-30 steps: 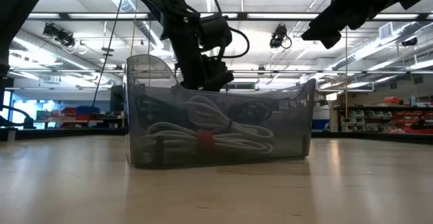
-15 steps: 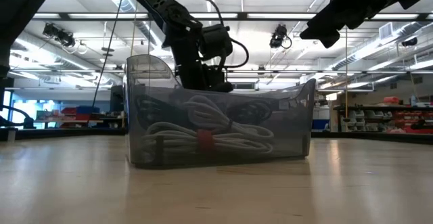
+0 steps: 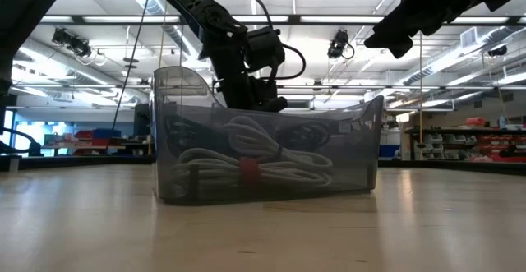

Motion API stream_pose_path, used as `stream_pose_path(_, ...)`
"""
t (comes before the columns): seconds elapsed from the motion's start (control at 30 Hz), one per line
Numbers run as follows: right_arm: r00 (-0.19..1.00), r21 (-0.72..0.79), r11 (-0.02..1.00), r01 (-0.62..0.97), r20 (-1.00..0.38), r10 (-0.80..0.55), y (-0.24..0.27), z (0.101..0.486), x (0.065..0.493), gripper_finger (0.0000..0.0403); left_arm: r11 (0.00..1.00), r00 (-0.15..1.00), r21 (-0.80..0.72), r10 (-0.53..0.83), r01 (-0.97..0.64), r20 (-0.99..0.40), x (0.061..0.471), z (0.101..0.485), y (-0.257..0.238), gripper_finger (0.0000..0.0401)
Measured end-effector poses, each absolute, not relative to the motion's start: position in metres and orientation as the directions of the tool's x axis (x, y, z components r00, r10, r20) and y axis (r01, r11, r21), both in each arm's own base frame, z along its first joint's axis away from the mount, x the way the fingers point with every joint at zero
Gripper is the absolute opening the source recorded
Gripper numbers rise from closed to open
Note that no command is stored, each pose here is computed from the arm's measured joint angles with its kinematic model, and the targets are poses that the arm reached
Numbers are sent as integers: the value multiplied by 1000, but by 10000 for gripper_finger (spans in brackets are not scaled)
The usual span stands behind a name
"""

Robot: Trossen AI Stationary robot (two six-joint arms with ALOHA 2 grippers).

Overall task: Pick and place USB-C Cables
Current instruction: Put the black charger cable into the black bin

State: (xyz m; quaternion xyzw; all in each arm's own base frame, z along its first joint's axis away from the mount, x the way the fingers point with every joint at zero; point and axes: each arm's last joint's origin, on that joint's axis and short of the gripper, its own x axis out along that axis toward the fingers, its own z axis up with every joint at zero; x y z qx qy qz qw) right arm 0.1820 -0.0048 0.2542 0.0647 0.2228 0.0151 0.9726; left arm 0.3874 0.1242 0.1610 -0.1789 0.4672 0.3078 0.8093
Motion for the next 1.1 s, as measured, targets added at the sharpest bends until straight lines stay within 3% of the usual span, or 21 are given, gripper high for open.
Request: stream_pose_path(1.1, 900, 136, 991, 0, -431, 59, -5, 254, 182, 166, 770, 403, -5, 329, -638, -854, 394, 160, 113, 286)
